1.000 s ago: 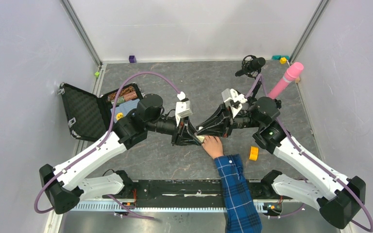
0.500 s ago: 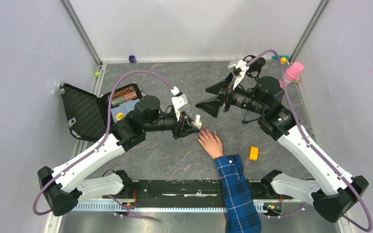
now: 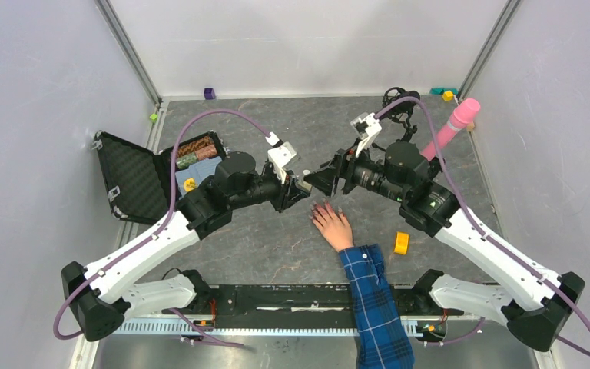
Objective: Paint the nails
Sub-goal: Unscrew the nail polish bottle.
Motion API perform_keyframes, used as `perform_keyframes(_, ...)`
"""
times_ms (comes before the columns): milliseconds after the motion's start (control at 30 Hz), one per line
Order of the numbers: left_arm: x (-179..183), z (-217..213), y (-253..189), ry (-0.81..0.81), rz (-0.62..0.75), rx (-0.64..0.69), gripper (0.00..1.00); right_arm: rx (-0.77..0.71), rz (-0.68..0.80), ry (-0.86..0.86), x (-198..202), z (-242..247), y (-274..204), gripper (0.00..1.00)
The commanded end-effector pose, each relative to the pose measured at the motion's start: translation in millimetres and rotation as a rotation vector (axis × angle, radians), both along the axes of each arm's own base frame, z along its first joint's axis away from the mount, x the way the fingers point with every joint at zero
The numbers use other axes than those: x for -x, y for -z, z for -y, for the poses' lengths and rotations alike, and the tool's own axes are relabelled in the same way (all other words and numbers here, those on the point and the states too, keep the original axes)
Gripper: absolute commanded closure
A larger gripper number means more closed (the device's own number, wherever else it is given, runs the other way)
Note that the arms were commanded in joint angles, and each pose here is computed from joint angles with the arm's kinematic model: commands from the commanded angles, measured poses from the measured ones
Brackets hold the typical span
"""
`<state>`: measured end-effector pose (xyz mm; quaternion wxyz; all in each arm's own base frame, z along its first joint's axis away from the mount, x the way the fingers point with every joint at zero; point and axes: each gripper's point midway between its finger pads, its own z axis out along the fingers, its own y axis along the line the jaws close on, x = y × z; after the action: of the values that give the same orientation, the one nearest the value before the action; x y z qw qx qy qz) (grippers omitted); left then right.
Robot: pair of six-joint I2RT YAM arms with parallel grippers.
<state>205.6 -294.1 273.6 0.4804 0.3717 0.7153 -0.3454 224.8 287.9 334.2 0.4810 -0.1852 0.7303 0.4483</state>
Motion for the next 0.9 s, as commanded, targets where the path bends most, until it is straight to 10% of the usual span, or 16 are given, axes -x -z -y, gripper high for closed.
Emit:
perform_keyframes(0,-2,6,-11,0.000,0.000,0.046,0.98,-0.018,0.029,0.099,-7,-1,-15,0.30)
perform_keyframes(567,-1,12,-7,0.018,-0.030,0.047,0.98,0.077,0.005,0.070,-10,-23,4,0.55)
perform_keyframes(867,3,11,-14,0.032,-0.024,0.057,0.98,0.091,0.031,0.042,-3,-19,1,1.00)
